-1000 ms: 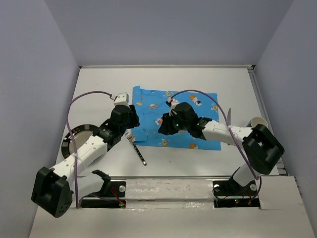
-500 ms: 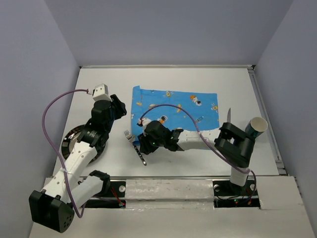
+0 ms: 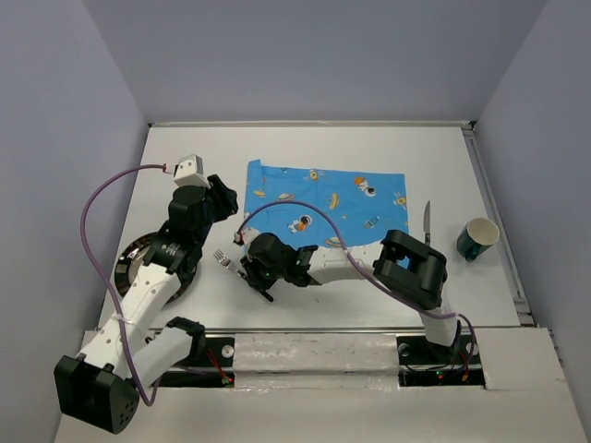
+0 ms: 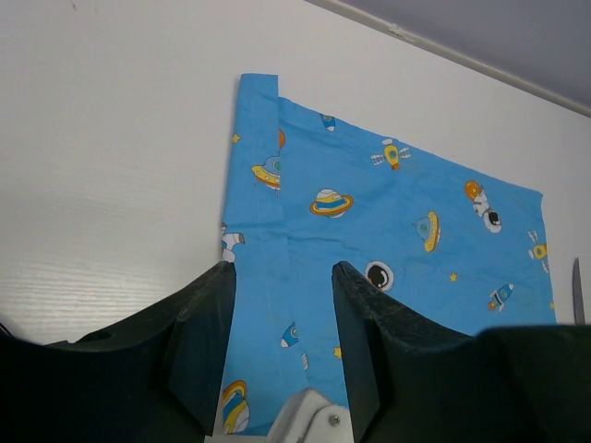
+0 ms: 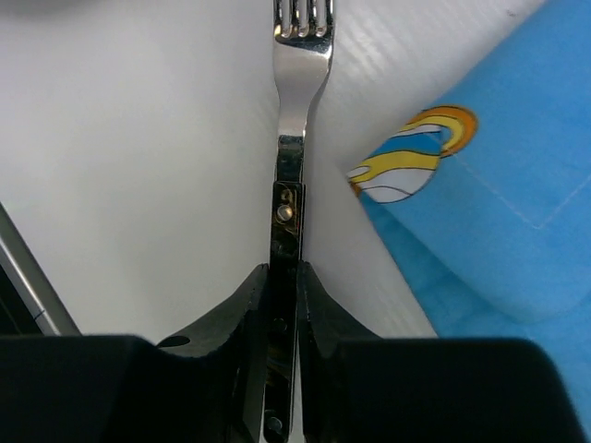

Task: Set the dinner table for one person

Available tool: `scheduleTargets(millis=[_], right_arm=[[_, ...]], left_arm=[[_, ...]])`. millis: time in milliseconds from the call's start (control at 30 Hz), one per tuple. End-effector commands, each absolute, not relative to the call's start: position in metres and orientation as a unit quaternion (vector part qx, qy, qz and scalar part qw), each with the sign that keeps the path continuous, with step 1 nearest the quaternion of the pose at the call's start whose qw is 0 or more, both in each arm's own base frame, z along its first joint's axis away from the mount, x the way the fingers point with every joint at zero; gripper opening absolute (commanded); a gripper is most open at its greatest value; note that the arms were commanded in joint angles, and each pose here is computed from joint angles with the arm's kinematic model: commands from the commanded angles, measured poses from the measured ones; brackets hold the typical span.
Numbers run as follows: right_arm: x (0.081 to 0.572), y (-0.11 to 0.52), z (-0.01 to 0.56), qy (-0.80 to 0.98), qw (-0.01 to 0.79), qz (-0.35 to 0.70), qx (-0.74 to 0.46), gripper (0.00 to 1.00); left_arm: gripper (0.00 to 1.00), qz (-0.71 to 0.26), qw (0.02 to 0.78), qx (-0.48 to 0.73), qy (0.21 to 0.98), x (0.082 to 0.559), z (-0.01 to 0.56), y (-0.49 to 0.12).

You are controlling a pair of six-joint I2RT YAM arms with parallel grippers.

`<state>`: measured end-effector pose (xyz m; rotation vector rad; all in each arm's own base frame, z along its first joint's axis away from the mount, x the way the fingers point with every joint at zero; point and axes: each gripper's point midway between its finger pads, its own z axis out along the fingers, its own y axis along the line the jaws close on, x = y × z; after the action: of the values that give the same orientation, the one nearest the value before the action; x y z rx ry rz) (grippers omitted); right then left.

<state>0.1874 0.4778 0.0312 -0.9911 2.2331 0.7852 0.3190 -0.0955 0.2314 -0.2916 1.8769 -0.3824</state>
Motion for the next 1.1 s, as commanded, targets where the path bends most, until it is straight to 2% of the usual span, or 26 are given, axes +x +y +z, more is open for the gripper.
scheduleTargets(millis=[0,67,133,233,300,433,567,700,767,833,933,1067], right_arm=[[0.169,0.486,0.029,0.814,0.291,0.277,-0.419,0.18],[0.166,0.486,0.03,0.814,0.292,0.276,-0.419,0.19],[0.171,0.486,0.032,0.818,0.301,0.27,-0.409,0.28],[0.179,0.486,0.043,0.823,0.321,0.264,-0.388,0.42],[0.178,0.486,0.062,0.82,0.331,0.278,-0.375,0.58],[0.185,0.471,0.095,0.816,0.357,0.288,-0.352,0.6],[0.195,0.426,0.119,0.825,0.377,0.291,-0.304,0.57],[0.219,0.36,0.124,0.845,0.392,0.285,-0.226,0.46],[0.244,0.325,0.129,0.854,0.402,0.281,-0.17,0.42],[0.258,0.298,0.119,0.866,0.396,0.273,-0.138,0.34],[0.271,0.286,0.116,0.871,0.397,0.265,-0.12,0.29],[0.284,0.277,0.1,0.886,0.382,0.243,-0.1,0.3]], left_arm=[[0.56,-0.176,0.588,-0.119,0.78,0.319,0.247,-0.096],[0.57,-0.177,0.587,-0.122,0.78,0.318,0.246,-0.096],[0.57,-0.177,0.583,-0.123,0.783,0.318,0.241,-0.096],[0.57,-0.18,0.576,-0.123,0.788,0.316,0.234,-0.097],[0.57,-0.184,0.57,-0.122,0.792,0.315,0.228,-0.099],[0.56,-0.203,0.557,-0.108,0.798,0.315,0.218,-0.11],[0.55,-0.215,0.533,-0.091,0.813,0.308,0.198,-0.133],[0.55,-0.186,0.509,-0.066,0.838,0.301,0.165,-0.169],[0.53,-0.182,0.506,-0.043,0.842,0.296,0.16,-0.189],[0.48,-0.156,0.502,-0.026,0.85,0.298,0.148,-0.196],[0.45,-0.135,0.491,0.005,0.86,0.297,0.136,-0.212],[0.44,-0.103,0.463,0.049,0.879,0.288,0.112,-0.225]])
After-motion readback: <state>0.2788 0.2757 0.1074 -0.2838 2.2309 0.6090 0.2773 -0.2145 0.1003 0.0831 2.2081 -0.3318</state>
